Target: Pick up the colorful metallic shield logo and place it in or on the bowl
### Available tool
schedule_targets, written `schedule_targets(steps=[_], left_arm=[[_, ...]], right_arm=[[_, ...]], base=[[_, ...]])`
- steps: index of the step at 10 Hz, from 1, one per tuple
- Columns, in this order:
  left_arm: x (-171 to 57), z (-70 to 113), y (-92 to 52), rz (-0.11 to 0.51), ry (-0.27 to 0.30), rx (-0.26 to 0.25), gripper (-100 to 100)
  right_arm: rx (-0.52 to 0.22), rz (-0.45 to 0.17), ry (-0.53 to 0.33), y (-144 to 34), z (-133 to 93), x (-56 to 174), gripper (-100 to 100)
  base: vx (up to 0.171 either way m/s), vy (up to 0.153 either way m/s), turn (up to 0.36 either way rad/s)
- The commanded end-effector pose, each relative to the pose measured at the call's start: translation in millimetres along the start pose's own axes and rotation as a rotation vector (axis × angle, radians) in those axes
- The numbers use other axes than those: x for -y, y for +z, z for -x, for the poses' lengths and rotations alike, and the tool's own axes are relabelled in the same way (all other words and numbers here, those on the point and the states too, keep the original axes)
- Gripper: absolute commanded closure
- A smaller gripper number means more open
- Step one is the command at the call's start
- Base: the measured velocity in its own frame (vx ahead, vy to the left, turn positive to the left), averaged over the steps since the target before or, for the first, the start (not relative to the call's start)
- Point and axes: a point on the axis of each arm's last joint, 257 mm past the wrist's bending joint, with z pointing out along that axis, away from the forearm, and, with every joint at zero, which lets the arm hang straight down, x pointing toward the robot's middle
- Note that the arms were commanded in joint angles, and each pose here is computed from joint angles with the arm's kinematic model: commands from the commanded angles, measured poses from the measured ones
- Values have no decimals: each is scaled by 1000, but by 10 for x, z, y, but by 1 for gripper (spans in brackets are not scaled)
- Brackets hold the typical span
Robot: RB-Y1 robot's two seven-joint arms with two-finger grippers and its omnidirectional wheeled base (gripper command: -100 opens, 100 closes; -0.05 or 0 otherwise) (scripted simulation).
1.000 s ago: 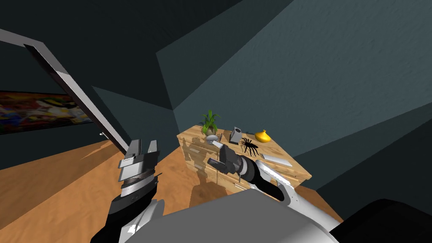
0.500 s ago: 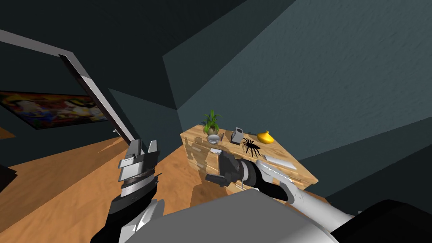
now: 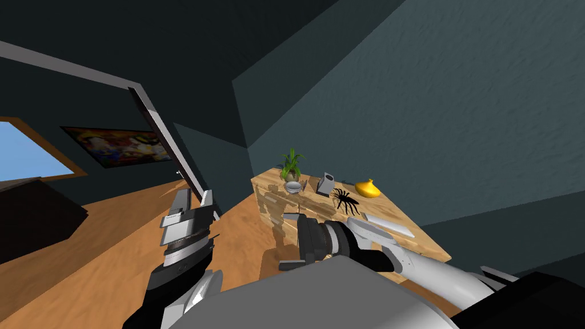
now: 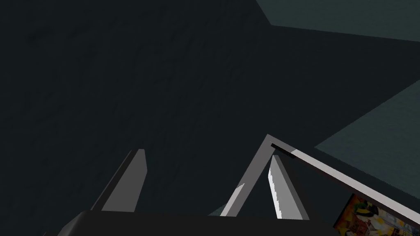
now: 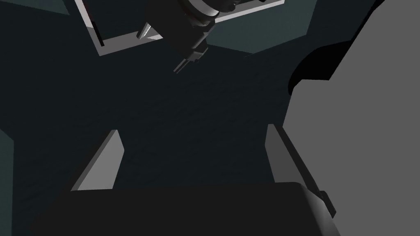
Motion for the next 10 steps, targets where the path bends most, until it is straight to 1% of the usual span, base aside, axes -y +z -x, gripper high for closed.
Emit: schedule_targets(steps=[1, 2, 3, 4, 5, 6, 7, 8, 9, 10], left_arm=[[0, 0, 0, 0, 0, 0, 0], [0, 0, 0, 0, 0, 0, 0], [0, 0, 0, 0, 0, 0, 0], [0, 0, 0, 0, 0, 0, 0], [0, 0, 0, 0, 0, 0, 0], [0, 0, 0, 0, 0, 0, 0], [0, 0, 0, 0, 0, 0, 0], [0, 0, 0, 0, 0, 0, 0], [0, 0, 0, 0, 0, 0, 0], [0, 0, 0, 0, 0, 0, 0]], right_arm=[[-36, 8, -4, -49, -81, -19, -100], [-80, 44, -20, -81, -231, -118, -100], [-106, 46, -22, -127, -278, -120, -100], [-127, 49, -23, -166, -316, -120, -100], [-171, 79, -40, -224, -462, -199, -100], [-195, 82, -39, -274, -506, -204, -100], [-220, 84, -40, -327, -547, -203, -100], [-269, 110, -64, -423, -687, -245, -100], [-297, 114, -55, -491, -745, -268, -100], [-314, 115, -55, -530, -768, -265, -100]], base=[[-16, -4, -11], [-31, 0, 218], [-36, -3, 176], [-19, -3, -10], [-36, 3, 246], [-34, -6, 149], [-14, -3, -13], [-32, 6, 309], [-33, -2, 144], [-13, 3, -52]])
